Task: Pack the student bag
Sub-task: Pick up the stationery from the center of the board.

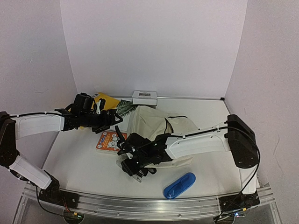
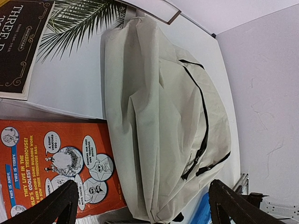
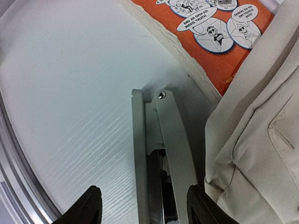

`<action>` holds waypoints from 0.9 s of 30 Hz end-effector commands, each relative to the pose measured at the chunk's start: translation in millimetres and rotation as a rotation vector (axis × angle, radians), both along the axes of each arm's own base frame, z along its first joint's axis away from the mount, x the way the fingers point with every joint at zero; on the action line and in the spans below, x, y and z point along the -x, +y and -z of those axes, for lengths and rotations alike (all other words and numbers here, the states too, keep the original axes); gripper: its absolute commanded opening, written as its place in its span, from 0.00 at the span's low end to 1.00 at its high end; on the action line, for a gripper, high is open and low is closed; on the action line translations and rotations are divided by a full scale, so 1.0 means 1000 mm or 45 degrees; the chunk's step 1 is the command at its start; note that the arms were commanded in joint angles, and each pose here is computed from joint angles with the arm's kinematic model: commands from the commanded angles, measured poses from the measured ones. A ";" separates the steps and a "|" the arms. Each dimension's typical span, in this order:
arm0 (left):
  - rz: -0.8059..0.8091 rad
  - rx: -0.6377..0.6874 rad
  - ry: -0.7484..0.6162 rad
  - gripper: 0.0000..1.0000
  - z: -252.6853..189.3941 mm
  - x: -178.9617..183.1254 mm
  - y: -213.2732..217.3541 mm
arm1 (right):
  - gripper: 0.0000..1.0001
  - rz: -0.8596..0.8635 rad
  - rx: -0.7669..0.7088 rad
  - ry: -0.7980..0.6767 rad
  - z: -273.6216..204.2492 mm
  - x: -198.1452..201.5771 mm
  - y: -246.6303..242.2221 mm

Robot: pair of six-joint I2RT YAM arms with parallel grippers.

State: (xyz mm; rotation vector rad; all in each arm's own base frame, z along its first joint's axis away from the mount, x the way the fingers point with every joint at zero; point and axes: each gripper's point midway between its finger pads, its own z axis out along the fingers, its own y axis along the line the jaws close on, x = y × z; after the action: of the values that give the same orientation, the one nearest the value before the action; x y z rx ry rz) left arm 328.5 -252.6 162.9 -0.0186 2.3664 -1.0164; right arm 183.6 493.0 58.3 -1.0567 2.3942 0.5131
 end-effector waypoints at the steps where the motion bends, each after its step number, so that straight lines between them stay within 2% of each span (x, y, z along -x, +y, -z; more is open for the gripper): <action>1: -0.016 0.022 -0.051 0.97 -0.012 -0.002 0.003 | 0.61 -0.028 0.020 -0.048 -0.002 -0.020 0.008; 10: -0.031 0.012 -0.054 0.97 -0.011 -0.001 0.006 | 0.61 -0.032 0.072 -0.070 0.013 -0.037 0.009; 19: -0.123 -0.036 -0.033 0.98 -0.006 -0.006 0.017 | 0.51 -0.089 0.083 -0.008 0.029 -0.030 0.015; 25: -0.218 -0.061 0.022 0.98 0.004 -0.008 0.032 | 0.48 -0.106 0.104 0.021 0.043 -0.026 0.015; 27: -0.263 -0.061 0.027 0.98 0.005 -0.007 0.040 | 0.43 -0.089 0.119 0.006 0.047 -0.029 0.013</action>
State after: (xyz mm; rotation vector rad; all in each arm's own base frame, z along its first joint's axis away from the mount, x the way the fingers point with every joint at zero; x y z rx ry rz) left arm 335.4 -230.0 149.3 -0.1645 2.3866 -0.8999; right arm 208.4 506.4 27.3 -1.1728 2.3943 0.4632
